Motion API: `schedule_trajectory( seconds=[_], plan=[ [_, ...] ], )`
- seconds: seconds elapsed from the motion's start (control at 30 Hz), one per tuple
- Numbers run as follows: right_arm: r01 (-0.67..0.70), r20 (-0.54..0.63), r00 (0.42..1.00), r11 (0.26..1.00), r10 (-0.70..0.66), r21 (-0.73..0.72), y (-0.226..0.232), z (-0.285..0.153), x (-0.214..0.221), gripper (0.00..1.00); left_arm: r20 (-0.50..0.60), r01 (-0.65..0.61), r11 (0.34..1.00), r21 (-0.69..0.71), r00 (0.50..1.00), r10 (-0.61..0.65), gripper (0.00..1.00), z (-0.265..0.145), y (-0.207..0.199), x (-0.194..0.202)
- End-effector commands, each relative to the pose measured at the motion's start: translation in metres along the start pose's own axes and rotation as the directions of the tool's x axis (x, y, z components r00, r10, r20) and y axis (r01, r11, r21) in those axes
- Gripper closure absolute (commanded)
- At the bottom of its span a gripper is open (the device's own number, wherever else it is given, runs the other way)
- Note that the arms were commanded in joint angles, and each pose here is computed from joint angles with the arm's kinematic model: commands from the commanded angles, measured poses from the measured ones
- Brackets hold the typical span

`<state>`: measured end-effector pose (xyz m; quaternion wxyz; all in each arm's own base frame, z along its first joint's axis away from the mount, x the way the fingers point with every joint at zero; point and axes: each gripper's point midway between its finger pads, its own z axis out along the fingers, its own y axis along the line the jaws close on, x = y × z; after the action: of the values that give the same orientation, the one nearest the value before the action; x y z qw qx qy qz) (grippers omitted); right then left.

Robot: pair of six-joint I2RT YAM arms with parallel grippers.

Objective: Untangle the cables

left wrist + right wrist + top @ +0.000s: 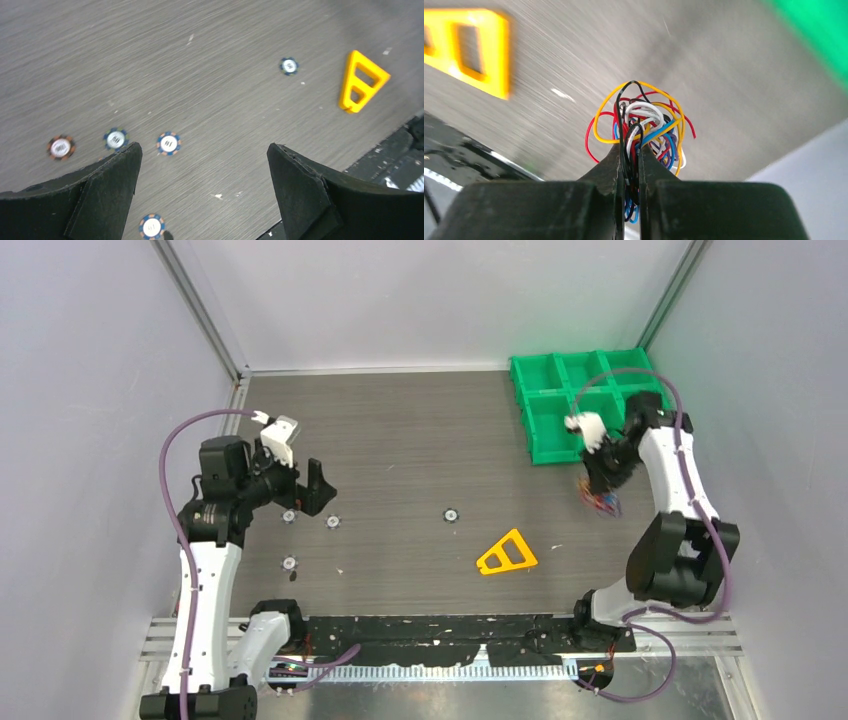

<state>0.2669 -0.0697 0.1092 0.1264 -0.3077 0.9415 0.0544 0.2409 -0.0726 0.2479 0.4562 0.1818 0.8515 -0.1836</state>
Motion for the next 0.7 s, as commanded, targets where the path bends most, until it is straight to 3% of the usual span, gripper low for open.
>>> schedule_trajectory(
  seconds=[0.0, 0.1, 0.27, 0.47, 0.67],
  plan=[
    [0.278, 0.39, 0.904, 0.933, -0.174, -0.227, 0.125, -0.076, -0.109, 0.95, 0.14, -0.11, 0.966, 0.235, 0.987, 0.078, 0.01, -0.002, -0.041, -0.027],
    [0.41, 0.541, 0.82, 0.854, -0.189, -0.322, 0.184, -0.106, -0.157, 0.95, 0.193, -0.159, 0.935, 0.318, 0.976, 0.101, 0.01, 0.0, -0.057, -0.032],
    [0.605, 0.659, 0.711, 0.69, -0.245, -0.397, 0.263, -0.118, -0.205, 0.92, 0.285, -0.318, 0.84, 0.439, 0.936, 0.206, 0.01, 0.013, -0.103, -0.028],
    [0.723, 0.718, 0.649, 0.498, -0.251, -0.479, 0.337, -0.121, -0.226, 0.87, 0.368, -0.44, 0.708, 0.553, 0.891, 0.266, 0.06, 0.028, -0.154, -0.027],
    [0.747, 0.718, 0.652, 0.372, -0.244, -0.551, 0.375, -0.118, -0.226, 0.85, 0.391, -0.467, 0.654, 0.595, 0.879, 0.272, 0.09, 0.047, -0.184, -0.036]
  ],
)
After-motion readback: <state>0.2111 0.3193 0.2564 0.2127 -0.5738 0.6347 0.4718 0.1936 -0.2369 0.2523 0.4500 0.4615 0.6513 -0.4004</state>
